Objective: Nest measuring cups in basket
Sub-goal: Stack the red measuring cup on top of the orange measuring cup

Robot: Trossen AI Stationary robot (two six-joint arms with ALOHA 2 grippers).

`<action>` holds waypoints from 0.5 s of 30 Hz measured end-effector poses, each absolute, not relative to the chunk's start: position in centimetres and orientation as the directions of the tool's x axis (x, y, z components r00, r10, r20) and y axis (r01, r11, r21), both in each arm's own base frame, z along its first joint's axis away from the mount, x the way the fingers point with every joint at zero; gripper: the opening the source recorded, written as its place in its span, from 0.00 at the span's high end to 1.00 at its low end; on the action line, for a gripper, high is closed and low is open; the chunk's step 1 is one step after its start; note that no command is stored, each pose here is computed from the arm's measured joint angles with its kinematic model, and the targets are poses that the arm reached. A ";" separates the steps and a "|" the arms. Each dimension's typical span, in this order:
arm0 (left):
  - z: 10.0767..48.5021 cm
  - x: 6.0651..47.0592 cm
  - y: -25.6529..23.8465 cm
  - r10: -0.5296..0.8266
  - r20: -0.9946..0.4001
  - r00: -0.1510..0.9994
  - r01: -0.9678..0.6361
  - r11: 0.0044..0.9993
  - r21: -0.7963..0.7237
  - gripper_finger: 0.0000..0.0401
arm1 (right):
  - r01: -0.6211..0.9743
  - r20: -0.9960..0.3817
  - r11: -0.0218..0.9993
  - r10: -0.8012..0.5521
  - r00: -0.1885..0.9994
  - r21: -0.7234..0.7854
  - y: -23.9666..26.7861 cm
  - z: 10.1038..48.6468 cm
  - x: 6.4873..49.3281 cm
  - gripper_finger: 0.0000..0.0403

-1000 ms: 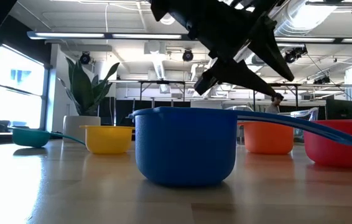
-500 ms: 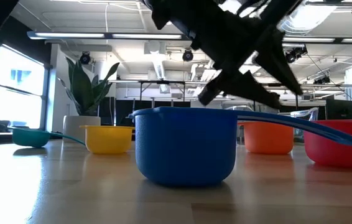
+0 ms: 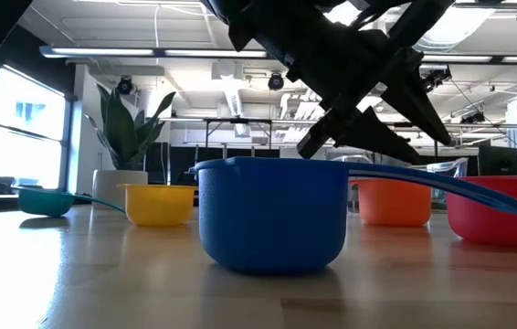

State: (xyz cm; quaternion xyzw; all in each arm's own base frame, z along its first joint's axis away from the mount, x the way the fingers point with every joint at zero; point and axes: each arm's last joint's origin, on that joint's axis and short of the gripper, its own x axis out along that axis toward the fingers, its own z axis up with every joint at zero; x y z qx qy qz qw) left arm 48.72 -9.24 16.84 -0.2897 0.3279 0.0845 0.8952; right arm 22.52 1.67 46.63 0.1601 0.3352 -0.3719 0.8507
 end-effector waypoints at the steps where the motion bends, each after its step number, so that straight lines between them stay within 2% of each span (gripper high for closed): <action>1: 16.8 48.7 -9.2 -0.037 -0.637 0.770 -0.342 0.818 -0.462 0.67 | 0.740 -0.690 0.672 -0.525 0.499 0.023 1.7 46.6 22.5 0.73; 15: 15.0 49.9 -8.8 -0.080 -0.644 0.761 -0.329 0.808 -0.489 0.67 | 0.740 -0.689 0.672 -0.525 0.499 0.023 1.7 46.6 22.5 0.73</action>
